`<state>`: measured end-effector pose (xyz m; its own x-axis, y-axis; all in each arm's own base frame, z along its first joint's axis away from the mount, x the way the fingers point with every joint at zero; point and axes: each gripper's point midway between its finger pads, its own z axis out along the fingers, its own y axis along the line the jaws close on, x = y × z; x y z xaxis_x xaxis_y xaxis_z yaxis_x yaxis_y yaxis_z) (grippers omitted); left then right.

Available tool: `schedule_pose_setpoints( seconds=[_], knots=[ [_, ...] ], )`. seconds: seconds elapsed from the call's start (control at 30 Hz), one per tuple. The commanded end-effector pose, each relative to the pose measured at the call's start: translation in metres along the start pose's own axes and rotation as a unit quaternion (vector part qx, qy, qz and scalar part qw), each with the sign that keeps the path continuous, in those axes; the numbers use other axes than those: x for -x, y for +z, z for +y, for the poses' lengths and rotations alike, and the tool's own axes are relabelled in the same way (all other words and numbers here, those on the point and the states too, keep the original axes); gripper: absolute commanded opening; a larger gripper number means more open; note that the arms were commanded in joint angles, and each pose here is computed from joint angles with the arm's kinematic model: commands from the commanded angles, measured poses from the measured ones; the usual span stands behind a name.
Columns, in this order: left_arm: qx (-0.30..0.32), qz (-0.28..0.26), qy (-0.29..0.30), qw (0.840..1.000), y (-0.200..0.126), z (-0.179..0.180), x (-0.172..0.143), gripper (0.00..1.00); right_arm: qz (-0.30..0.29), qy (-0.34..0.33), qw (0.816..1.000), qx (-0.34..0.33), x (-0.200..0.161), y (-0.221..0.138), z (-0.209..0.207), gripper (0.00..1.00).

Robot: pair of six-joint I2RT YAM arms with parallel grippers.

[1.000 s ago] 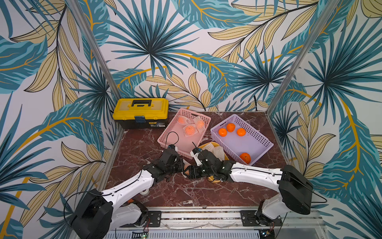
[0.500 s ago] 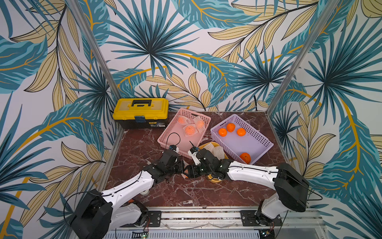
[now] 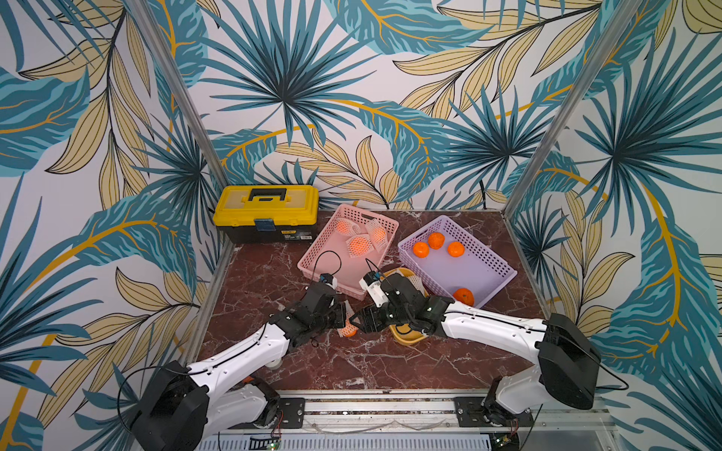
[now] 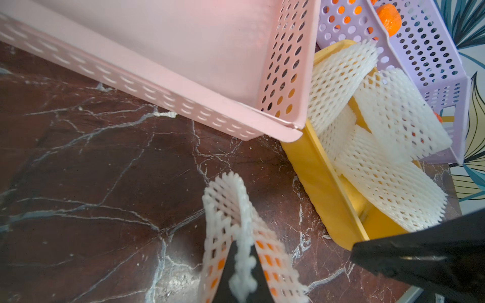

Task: Remove foam nets from oranges
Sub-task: Remove the foam net from the orange.

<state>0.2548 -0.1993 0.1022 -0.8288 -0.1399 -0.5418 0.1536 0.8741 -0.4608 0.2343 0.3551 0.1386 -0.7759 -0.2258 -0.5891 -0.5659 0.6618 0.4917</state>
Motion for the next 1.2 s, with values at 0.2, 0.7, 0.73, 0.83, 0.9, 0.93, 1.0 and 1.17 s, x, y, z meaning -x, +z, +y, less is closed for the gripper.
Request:
schedule_pose_setpoints(
  seconds=[0.2,0.7,0.73,0.83,0.9,0.93,1.0,1.17],
  knots=[
    [-0.045,-0.008,0.023,0.999,-0.008,-0.016,0.001,0.00,-0.029,-0.043,0.996,0.072,0.002,0.037,0.005,0.68],
    [-0.083,-0.010,0.028,0.996,-0.015,-0.031,0.002,0.00,-0.058,-0.054,0.993,0.090,-0.001,0.060,-0.003,0.65],
    [-0.085,-0.009,0.027,0.996,-0.015,-0.032,0.002,0.00,-0.067,-0.060,0.990,0.107,-0.002,0.059,0.001,0.65],
    [-0.092,-0.007,0.025,0.995,-0.015,-0.035,0.003,0.00,-0.104,-0.079,0.981,0.142,-0.005,0.055,0.006,0.64],
    [-0.095,-0.006,0.023,0.995,-0.016,-0.037,0.004,0.00,-0.122,-0.095,0.975,0.161,-0.006,0.051,0.011,0.63],
    [-0.096,-0.006,0.022,0.995,-0.016,-0.038,0.005,0.00,-0.125,-0.099,0.973,0.164,-0.007,0.051,0.011,0.62],
    [-0.097,-0.007,0.025,0.995,-0.016,-0.039,0.005,0.00,-0.127,-0.105,0.972,0.166,-0.009,0.050,0.011,0.62],
    [-0.097,-0.006,0.022,0.995,-0.015,-0.037,0.008,0.00,-0.129,-0.112,0.970,0.172,-0.012,0.049,0.012,0.59]
  ],
)
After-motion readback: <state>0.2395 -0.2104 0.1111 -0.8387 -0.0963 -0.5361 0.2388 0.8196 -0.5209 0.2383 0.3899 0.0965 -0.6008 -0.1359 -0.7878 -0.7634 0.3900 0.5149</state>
